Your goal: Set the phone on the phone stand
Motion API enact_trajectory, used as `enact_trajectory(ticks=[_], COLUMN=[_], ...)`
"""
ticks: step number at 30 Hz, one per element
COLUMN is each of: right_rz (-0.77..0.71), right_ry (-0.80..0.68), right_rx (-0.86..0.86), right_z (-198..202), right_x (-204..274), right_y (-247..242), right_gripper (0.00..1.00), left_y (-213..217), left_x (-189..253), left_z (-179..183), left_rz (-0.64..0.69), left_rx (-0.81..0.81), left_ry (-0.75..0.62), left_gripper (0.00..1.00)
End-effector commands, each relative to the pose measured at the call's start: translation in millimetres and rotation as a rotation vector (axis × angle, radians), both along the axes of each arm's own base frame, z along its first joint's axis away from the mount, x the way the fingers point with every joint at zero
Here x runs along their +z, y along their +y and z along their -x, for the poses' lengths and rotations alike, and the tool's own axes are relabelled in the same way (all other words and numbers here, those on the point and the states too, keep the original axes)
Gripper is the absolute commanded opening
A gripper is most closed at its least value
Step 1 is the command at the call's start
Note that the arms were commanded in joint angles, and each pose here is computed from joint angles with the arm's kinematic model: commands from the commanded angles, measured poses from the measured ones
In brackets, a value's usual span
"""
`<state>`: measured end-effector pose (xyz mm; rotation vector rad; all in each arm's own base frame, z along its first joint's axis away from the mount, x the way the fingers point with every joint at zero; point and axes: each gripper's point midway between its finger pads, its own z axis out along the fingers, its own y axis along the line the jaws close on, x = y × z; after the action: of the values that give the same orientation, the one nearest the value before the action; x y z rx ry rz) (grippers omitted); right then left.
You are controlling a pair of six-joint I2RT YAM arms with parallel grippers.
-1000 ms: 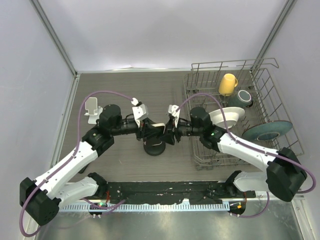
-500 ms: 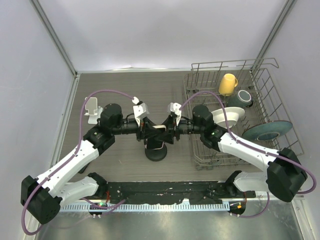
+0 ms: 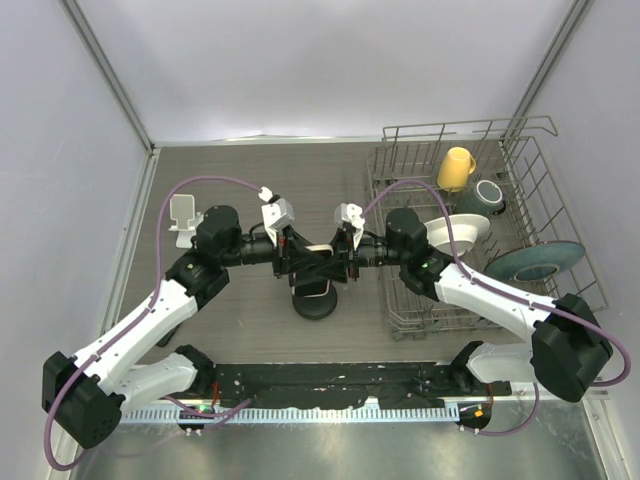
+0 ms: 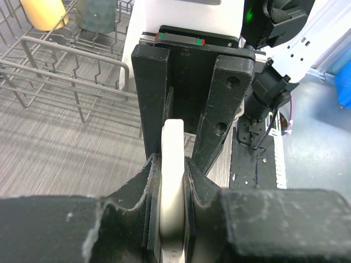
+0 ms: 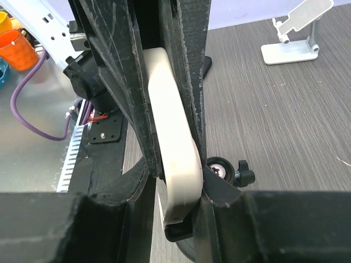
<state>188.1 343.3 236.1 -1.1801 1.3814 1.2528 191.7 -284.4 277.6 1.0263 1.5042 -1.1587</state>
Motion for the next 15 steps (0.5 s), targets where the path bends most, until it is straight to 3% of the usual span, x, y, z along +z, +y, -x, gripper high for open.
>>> enact_trajectory(ticks=[1, 2, 4, 5, 7, 8, 11, 15], right_rz=[-0.106, -0.119, -0.179, -0.196, -0.227, -0.238, -0.29, -0.324], right_ry=[-0.019, -0.012, 0.012, 0.019, 0.051, 0.058, 0.079, 0.101], right_rx=[-0.073, -0.111, -0.157, -0.19, -0.211, -0.211, -0.249, -0.29], right_z=[-14.5, -19.7, -23.8, -28.5, -30.7, -30.0, -33.4, -39.3], right_x=[39.8, 42.8, 56.3, 60.7, 70.0, 73.7, 84.8, 93.7], right_y=[7.5, 6.9, 3.9, 2.1, 1.3, 1.0, -3.1, -8.7], right_gripper=[0.0, 0.0, 0.0, 0.0, 0.0, 0.0, 0.0, 0.0], left_y=[-5.3, -3.2, -0.1, 2.9, 8.4, 12.7, 22.9, 51.0], left_x=[96.0, 100.5, 104.0, 107.2, 106.9, 110.2, 111.8, 121.3], left_z=[2.9, -3.3, -8.2, -8.4, -16.9, -15.5, -15.4, -15.2], left_rz=[0.227, 0.241, 0.253, 0.26, 0.268, 0.277, 0.295, 0.331], left_rx=[-0.017, 0.032, 0.084, 0.107, 0.187, 0.208, 0.27, 0.417], left_ry=[-0.223, -0.186, -0.151, -0.131, -0.07, -0.065, -0.034, -0.037], left_gripper=[0.0, 0.02, 0.2, 0.36, 0.5, 0.77, 0.98, 1.0])
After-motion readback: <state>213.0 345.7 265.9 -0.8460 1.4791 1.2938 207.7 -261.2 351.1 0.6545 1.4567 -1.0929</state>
